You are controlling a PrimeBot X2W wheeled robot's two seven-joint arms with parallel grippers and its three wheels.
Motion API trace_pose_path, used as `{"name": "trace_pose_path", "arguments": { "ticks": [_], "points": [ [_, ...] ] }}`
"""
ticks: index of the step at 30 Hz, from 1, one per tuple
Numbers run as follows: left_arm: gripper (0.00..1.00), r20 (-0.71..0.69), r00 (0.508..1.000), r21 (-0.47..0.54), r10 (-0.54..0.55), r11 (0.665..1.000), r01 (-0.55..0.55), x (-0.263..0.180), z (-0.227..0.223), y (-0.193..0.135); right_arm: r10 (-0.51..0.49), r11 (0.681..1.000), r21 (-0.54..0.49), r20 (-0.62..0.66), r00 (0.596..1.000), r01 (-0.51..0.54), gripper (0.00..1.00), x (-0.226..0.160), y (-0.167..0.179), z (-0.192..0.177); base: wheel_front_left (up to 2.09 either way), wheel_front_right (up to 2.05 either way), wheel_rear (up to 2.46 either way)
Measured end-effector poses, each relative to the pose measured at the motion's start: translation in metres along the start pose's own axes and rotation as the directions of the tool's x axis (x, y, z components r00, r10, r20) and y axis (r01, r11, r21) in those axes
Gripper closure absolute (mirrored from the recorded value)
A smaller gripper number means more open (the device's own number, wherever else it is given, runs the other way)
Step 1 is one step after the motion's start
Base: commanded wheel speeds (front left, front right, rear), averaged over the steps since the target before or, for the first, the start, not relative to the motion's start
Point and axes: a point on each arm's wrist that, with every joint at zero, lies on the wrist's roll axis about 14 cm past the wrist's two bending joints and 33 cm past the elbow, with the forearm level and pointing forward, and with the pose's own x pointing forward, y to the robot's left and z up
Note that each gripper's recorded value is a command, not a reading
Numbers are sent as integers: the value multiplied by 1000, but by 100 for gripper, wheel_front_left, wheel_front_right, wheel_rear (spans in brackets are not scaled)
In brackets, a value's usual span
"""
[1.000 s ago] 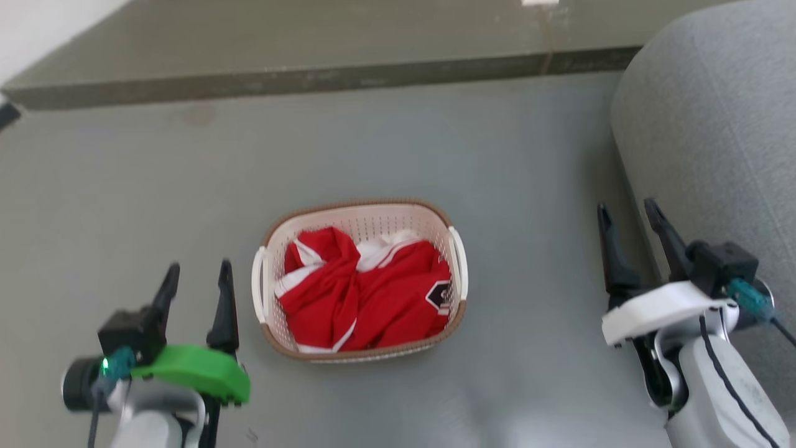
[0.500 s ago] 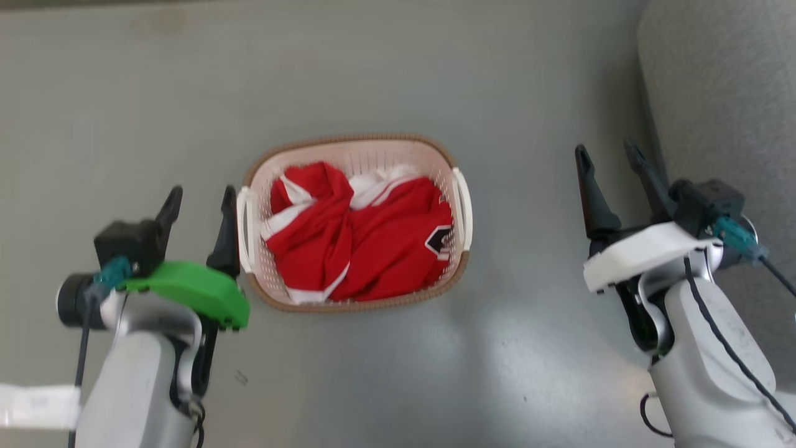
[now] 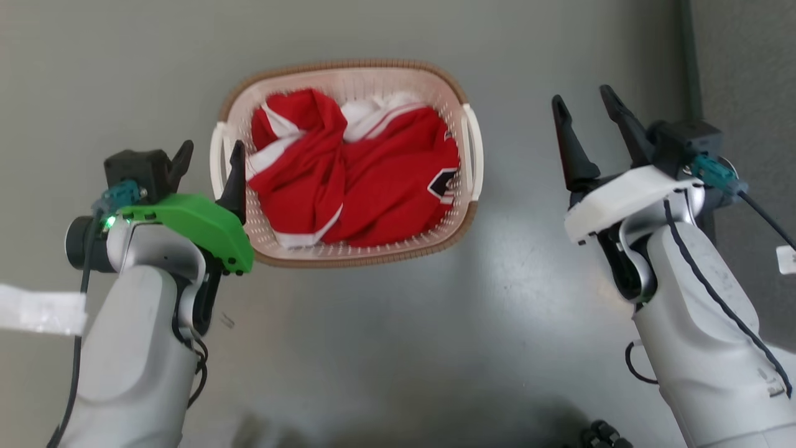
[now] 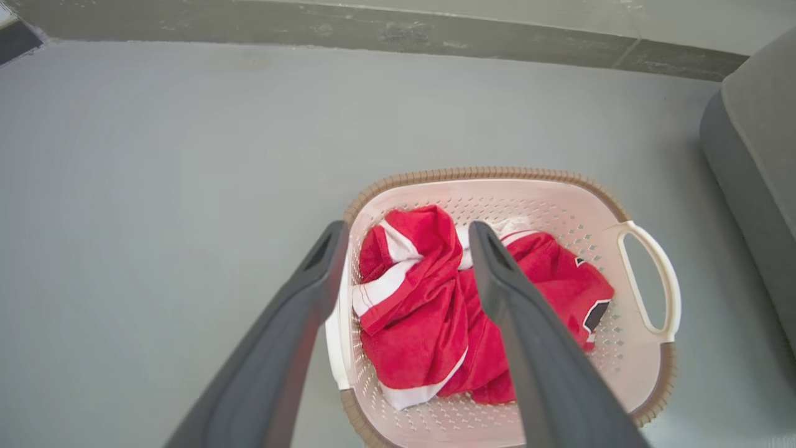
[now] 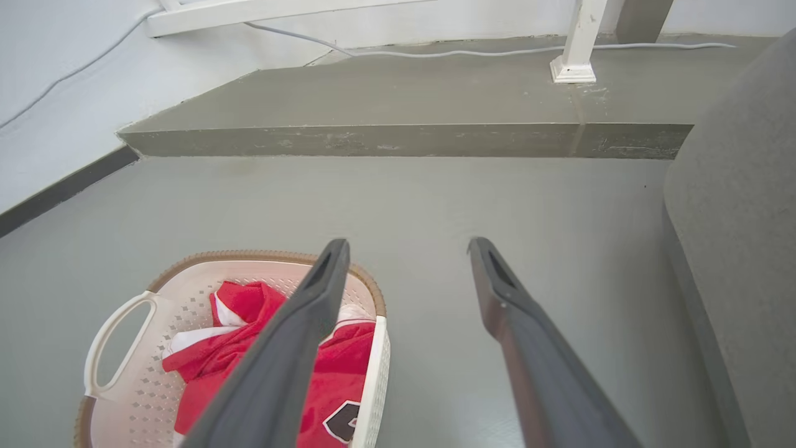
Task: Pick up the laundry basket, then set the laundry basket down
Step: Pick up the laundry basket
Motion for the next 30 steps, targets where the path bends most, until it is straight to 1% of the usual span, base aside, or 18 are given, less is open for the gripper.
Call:
{"name": "trace_pose_path", "arguments": {
  "ticks": [5, 12, 17, 25, 30],
  "points": [
    [0, -118, 993, -19, 18, 1000, -20, 17, -36, 12, 17, 1000, 11, -78, 997, -16, 0, 12, 1, -31, 0, 0, 0],
    [0, -238, 970, -39, 59, 997, -71, 33, -75, 32, 59, 998, 13, -158, 986, -58, 0, 26, 9, -63, 0, 0, 0],
    [0, -282, 956, -42, 79, 995, -95, 44, -90, 43, 65, 998, 22, -214, 975, -62, 0, 29, 8, -86, 0, 0, 0],
    [0, -345, 934, -37, 94, 993, -113, 57, -110, 57, 95, 995, 43, -273, 957, -86, 0, 36, 12, -110, 0, 0, 0],
    [0, -363, 928, -37, 85, 994, -106, 67, -116, 61, 122, 992, 58, -315, 941, -110, 0, 37, 20, -127, 0, 0, 0]
  ]
}}
